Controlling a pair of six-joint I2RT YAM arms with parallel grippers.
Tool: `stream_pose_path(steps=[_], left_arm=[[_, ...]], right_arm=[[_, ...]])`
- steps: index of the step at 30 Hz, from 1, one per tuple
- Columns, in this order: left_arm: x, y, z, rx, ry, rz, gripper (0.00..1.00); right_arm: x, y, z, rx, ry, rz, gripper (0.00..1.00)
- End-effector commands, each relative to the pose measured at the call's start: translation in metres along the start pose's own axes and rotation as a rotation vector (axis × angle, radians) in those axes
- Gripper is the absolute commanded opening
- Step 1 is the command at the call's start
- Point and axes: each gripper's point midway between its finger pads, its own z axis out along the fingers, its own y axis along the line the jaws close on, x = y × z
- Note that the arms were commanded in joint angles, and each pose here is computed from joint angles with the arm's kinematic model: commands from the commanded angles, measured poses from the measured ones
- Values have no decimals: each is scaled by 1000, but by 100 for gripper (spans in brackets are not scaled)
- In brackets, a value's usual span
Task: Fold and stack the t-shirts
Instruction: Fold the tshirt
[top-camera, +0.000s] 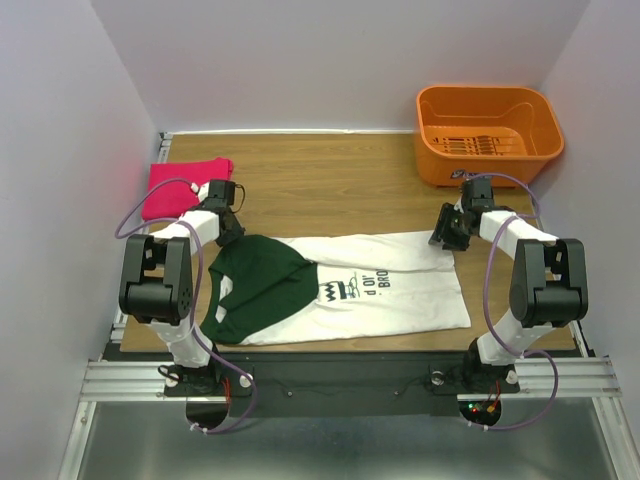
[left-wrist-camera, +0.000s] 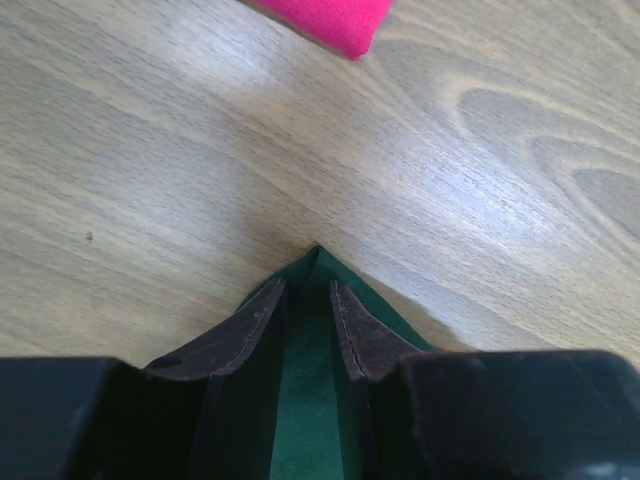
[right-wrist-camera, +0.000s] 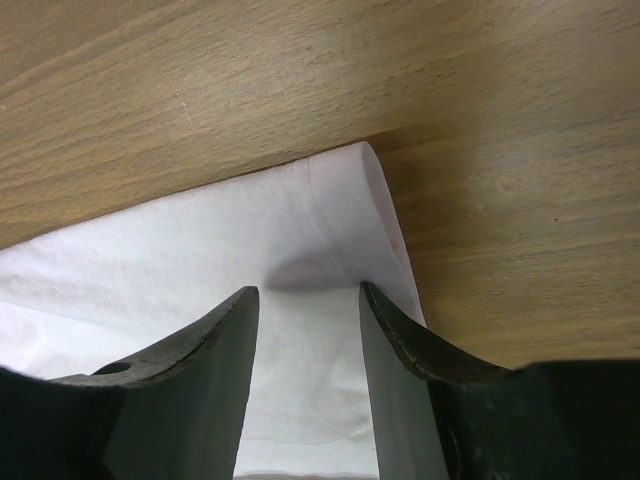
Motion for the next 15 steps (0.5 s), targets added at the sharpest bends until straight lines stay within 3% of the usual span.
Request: stream_pose_path(steps=[1,5,10,15], left_arm=[[4,3,6,-10,8,8,34],[8,8,10,-30,19,10,29],[-1,18,6,-70,-10,2,8],[-15,34,0,-117,-45,-16,3]], right_arm=[[-1,-7,5,24,-19,-12,51],[0,-9,6,33,-18,-9,51],[2,-16,9,65,-15,-1,50],[7,-28,15,114,1,30,46]])
